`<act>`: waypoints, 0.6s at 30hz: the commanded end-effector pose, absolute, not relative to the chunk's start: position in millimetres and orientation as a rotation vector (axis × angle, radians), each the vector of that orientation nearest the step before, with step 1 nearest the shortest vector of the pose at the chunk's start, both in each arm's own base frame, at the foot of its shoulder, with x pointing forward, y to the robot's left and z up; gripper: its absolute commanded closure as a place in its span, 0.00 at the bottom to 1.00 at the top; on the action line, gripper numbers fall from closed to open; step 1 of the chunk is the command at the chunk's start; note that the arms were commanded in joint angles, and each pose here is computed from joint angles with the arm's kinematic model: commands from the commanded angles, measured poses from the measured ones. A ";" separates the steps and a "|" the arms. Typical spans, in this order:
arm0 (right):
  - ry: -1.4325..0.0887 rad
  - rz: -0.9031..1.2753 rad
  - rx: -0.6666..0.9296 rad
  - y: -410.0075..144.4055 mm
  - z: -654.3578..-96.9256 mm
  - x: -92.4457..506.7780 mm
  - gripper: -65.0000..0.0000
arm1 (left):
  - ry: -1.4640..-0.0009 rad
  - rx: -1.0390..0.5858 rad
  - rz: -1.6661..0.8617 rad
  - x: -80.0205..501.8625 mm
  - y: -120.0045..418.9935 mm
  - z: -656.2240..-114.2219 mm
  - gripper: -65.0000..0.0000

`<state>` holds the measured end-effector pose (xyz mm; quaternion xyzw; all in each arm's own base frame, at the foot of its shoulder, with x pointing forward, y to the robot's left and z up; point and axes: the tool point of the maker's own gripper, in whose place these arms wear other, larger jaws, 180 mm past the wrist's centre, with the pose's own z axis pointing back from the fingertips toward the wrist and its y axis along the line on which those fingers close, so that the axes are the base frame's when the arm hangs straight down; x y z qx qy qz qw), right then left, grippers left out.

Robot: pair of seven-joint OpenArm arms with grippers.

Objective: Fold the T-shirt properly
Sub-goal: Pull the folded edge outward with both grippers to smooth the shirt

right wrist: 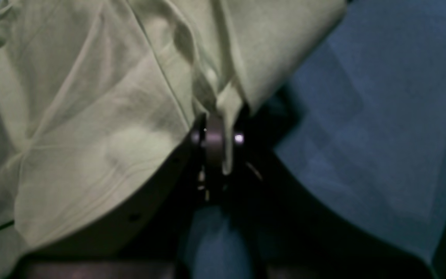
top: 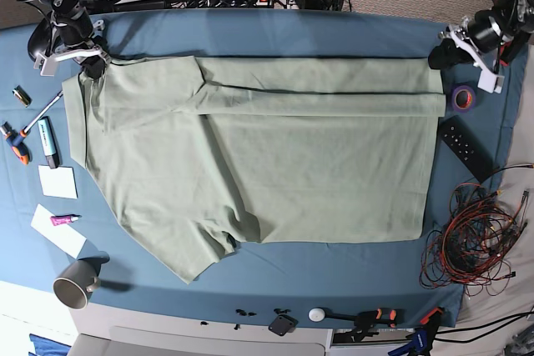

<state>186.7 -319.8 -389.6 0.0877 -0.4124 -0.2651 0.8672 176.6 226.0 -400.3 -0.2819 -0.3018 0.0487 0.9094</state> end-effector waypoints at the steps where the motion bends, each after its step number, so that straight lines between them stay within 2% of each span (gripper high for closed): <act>1: -0.867 -0.537 0.168 -323.9 -384.4 184.6 1.00 | -0.610 -0.574 0.075 172.7 229.6 -396.6 1.00; 18: -0.784 -0.472 0.129 -337.4 -387.1 151.5 1.00 | -0.515 -0.539 0.041 144.6 247.6 -399.0 1.00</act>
